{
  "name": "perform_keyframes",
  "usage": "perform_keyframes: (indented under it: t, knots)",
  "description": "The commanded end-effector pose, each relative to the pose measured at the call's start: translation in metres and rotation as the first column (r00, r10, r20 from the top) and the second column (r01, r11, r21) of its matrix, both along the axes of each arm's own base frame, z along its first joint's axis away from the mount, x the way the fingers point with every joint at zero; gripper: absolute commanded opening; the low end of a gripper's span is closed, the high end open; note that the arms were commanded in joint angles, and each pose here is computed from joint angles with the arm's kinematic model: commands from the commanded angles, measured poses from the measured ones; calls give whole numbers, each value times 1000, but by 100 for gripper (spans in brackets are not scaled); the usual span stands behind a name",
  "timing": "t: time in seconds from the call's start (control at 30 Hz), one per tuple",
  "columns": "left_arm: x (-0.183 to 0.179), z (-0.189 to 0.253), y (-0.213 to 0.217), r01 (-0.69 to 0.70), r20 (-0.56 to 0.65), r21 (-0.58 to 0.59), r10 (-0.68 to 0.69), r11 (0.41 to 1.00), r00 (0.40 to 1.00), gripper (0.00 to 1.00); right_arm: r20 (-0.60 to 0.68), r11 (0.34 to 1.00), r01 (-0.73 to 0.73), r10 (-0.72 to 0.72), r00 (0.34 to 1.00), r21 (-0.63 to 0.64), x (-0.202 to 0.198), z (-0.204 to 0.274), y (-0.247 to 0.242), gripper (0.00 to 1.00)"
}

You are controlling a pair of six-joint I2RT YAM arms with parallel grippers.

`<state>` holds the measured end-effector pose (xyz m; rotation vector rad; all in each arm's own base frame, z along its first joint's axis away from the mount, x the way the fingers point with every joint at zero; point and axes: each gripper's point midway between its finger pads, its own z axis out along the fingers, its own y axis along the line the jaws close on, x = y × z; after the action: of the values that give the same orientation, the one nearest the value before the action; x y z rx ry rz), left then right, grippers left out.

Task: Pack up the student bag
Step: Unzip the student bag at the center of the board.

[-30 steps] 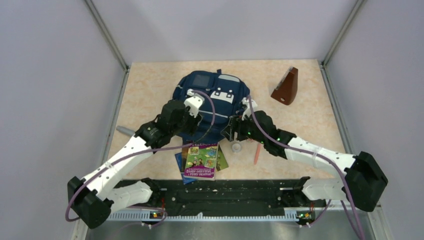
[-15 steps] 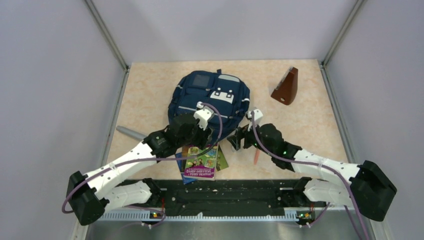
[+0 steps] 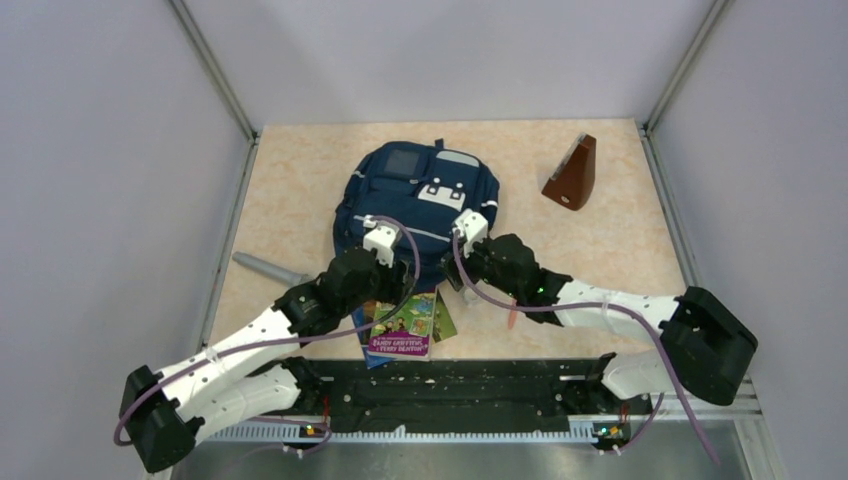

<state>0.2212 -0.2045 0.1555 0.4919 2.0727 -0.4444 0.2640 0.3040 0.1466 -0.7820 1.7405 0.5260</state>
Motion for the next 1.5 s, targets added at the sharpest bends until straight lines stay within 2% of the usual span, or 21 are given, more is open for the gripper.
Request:
perform_keyframes:
  t: [0.0, 0.3, 0.63, 0.7, 0.77, 0.8, 0.87, 0.9, 0.93, 1.03, 1.3, 1.47]
  knots:
    - [3, 8, 12, -97, 28, -66, 99, 993, 995, 71, 55, 995, -100, 100, 994, -8, -5, 15, 25, 68]
    - [-1, 5, 24, -126, 52, -77, 131, 989, 990, 73, 39, 989, -132, 135, 990, -67, -15, -7, 49, 68]
    - [0, 0, 27, -133, 59, -70, 138, 989, 989, 74, 126, 988, -24, 43, 991, -150, 18, -6, 52, 65]
    - [0, 1, 28, -136, 64, -72, 140, 988, 988, 74, 138, 986, -7, 31, 990, -167, 24, -8, 53, 61]
    - [0, 2, 29, -138, 69, -75, 143, 988, 987, 73, 145, 983, 11, 16, 989, -181, 28, -9, 53, 49]
    - [0, 3, 29, -139, 71, -75, 144, 987, 987, 73, 151, 984, 17, 10, 989, -177, 29, -6, 53, 39]
    - [0, 5, 29, -133, 79, -79, 139, 988, 987, 73, 165, 988, 32, -7, 986, -151, 31, 7, 52, 11]
    - [0, 7, 30, -131, 84, -78, 138, 988, 987, 73, 170, 990, 37, -14, 985, -135, 31, 14, 52, 3]
    - [0, 10, 30, -131, 94, -81, 138, 988, 986, 73, 179, 992, 41, -20, 984, -116, 31, 24, 52, 0]
    - [2, 24, 34, -141, 122, -96, 152, 985, 981, 73, 187, 997, 29, -14, 982, -74, 31, 50, 51, 0]
    - [3, 120, 29, -80, 261, -243, 145, 967, 954, 76, 99, 996, -85, 83, 992, 21, 38, 95, 46, 0]
    - [15, 137, 17, -38, 315, -188, 97, 981, 944, 78, 88, 990, -137, 133, 987, 45, 40, 113, 50, 0]
